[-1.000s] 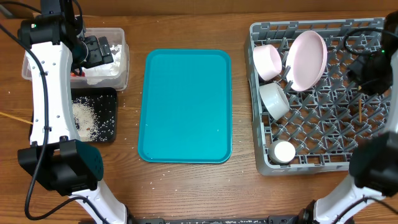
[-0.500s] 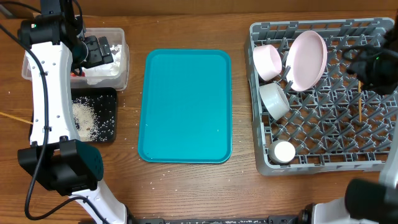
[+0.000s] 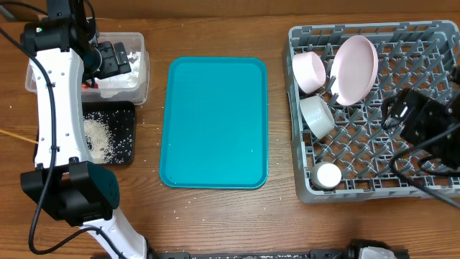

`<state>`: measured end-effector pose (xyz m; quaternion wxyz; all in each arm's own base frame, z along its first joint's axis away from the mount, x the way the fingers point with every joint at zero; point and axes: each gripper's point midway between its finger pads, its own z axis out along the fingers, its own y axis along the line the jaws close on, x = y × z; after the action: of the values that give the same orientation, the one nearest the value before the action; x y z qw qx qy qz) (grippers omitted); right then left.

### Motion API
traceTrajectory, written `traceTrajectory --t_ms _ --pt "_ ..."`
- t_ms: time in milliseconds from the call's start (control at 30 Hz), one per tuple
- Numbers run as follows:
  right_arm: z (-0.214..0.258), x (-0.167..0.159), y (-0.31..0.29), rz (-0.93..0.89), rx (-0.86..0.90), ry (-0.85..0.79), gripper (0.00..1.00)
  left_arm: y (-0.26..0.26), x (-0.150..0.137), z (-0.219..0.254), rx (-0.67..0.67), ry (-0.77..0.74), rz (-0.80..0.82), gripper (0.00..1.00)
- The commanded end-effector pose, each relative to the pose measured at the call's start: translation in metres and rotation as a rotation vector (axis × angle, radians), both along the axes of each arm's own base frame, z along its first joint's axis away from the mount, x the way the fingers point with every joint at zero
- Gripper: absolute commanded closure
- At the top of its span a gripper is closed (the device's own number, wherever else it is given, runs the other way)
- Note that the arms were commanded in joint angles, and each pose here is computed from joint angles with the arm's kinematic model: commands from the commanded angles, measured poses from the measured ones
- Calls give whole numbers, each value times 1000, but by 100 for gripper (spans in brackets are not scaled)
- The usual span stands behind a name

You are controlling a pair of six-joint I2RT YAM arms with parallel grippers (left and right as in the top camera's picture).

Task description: Sort waste into correct bins and load items into the dishwasher

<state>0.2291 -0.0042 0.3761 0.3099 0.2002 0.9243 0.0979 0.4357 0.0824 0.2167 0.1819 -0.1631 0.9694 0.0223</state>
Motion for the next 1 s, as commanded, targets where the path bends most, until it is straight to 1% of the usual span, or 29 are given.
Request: traceTrajectory --t_ms 0,200,267,300,367,433,533,600,800,967 --pt "2 0 6 45 2 -11 0 1 0 14 16 -36 2 0" --pt "1 6 -10 35 -102 -13 0 2 0 15 16 -37 2 0" --pt "13 27 -10 37 -107 -110 0 2 0 15 16 -37 2 0" --pt "22 39 -8 48 -105 -197 0 2 0 15 16 -37 2 0" --pt "30 51 -2 71 -97 -320 0 2 0 15 16 -37 2 0" --pt "27 55 6 103 -84 -428 0 2 0 15 16 -37 2 0" --pt "2 50 18 153 -62 -530 0 2 0 14 16 -36 2 0" --pt "-25 42 22 166 -67 -574 0 2 0 14 16 -36 2 0" --pt "-102 21 18 123 -127 -654 0 1 0 14 16 -36 2 0" --pt "-138 15 20 116 -141 -769 0 2 0 15 16 -37 2 0"
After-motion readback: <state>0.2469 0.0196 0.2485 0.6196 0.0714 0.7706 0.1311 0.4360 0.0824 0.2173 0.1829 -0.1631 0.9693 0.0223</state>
